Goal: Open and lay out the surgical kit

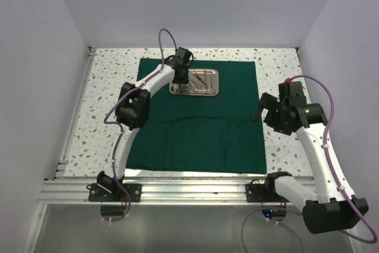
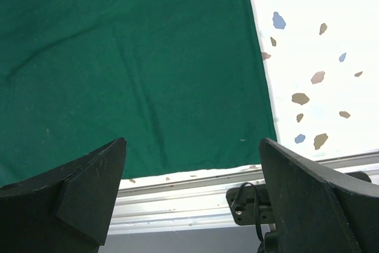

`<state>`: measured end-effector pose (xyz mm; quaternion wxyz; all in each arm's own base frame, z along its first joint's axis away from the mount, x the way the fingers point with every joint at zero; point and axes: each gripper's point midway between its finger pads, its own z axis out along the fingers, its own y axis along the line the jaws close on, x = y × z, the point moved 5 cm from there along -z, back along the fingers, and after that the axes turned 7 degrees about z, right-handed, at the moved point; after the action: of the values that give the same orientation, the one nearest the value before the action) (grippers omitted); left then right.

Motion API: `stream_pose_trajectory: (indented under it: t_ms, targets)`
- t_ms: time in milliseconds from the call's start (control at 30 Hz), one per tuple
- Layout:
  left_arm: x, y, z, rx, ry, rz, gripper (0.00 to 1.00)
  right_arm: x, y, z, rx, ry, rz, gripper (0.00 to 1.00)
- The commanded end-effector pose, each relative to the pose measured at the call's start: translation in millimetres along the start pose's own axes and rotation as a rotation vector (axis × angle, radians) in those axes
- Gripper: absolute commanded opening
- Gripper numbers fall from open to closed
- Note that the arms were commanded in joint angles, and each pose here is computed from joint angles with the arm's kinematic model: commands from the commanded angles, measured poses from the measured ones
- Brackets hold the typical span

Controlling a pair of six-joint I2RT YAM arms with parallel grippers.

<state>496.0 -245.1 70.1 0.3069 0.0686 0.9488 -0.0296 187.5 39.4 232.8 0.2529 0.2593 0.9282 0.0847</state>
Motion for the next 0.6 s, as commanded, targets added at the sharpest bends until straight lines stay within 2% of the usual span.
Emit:
stream_pose_trajectory:
  t_ms: [0, 100, 133, 233, 367, 567]
  targets:
    - [11, 6, 13, -0.048, 0.044, -0.016, 0.34, 4, -5, -3, 0.008, 0.001, -0.026, 0.98]
    - [13, 7, 13, -0.050, 0.050, -0.016, 0.19, 3, -5, -3, 0.014, -0.002, -0.028, 0.98]
    - [13, 7, 13, -0.052, 0.051, -0.016, 0.12, 3, -5, -3, 0.013, 0.000, -0.028, 0.98]
    - [5, 7, 5, -0.051, 0.032, -0.013, 0.01, 3, -4, -1, 0.010, 0.005, -0.029, 0.98]
    - [-17, 5, -16, -0.035, -0.013, 0.003, 0.00, 2, -1, 2, -0.002, 0.008, -0.021, 0.98]
    - [-63, 0, -63, 0.016, -0.144, 0.009, 0.00, 2, 2, 8, -0.008, 0.019, -0.017, 0.98]
